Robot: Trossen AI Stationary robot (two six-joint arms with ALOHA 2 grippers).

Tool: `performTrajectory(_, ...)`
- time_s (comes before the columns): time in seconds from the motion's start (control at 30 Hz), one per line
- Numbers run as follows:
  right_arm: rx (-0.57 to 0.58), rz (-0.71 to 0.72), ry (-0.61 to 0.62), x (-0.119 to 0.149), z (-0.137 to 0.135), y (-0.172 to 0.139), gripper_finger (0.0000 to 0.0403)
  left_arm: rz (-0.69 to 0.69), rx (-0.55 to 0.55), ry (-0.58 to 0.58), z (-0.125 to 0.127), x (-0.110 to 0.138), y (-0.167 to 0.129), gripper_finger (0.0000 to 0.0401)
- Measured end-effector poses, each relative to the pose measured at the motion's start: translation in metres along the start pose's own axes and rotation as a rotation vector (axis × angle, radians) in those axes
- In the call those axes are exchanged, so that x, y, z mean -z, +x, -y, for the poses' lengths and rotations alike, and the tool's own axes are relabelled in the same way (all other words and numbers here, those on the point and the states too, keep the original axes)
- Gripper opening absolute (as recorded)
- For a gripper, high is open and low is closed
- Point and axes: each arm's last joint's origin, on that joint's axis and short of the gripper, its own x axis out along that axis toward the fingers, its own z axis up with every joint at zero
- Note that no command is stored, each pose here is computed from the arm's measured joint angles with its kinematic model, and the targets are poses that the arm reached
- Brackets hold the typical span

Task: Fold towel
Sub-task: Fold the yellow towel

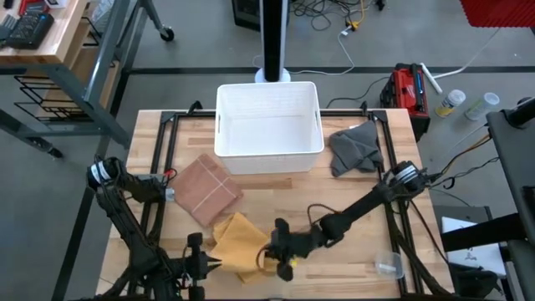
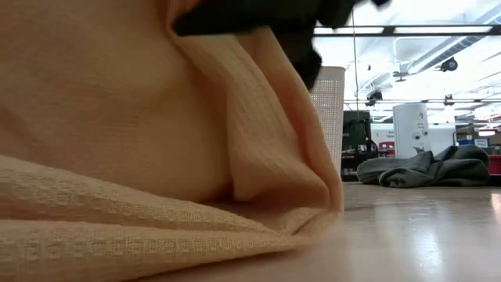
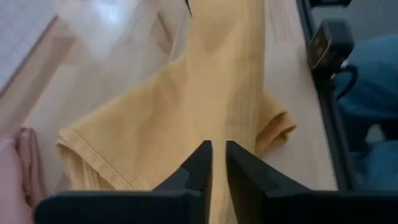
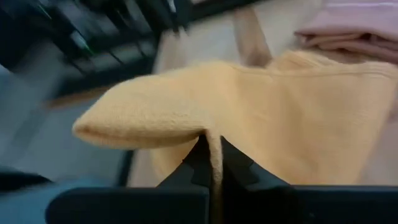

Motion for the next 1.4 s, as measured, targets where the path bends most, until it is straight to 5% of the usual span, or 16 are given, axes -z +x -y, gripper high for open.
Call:
performTrajectory(0.23, -0.099, 0.057, 0.119, 0.023, 0.022, -0.009, 0.0, -0.073, 0.039, 0.011, 0.009, 0.011, 0.011, 0.0126)
performTrajectory(0.5, -0.115, 0.082, 0.113, 0.017, 0.018, -0.008, 0.0, -0.127, 0.028, -0.013, 0.019, 0.032, 0.03, 0.0233)
performTrajectory(0.63, -0.158, 0.081, 0.095, 0.012, 0.013, -0.007, 0.0, -0.143, -0.002, -0.003, 0.02, 0.04, 0.039, 0.0254)
performTrajectory(0.77, -0.202, 0.086, 0.085, 0.004, 0.006, -0.008, 0.0, -0.155, -0.023, -0.008, 0.017, 0.038, 0.045, 0.0219)
performTrajectory(0.97, -0.207, -0.052, 0.02, 0.002, 0.002, -0.01, 0.0001, -0.104, -0.025, 0.142, 0.024, 0.018, 0.043, 0.0024)
performTrajectory(1.17, -0.074, -0.31, -0.078, 0.002, 0.0, -0.018, 0.0028, -0.153, -0.126, 0.18, 0.013, -0.014, 0.042, 0.0003)
performTrajectory(1.4, -0.025, -0.439, -0.12, -0.007, -0.015, -0.025, 0.0072, -0.205, -0.232, 0.302, -0.006, -0.059, 0.049, 0.0001)
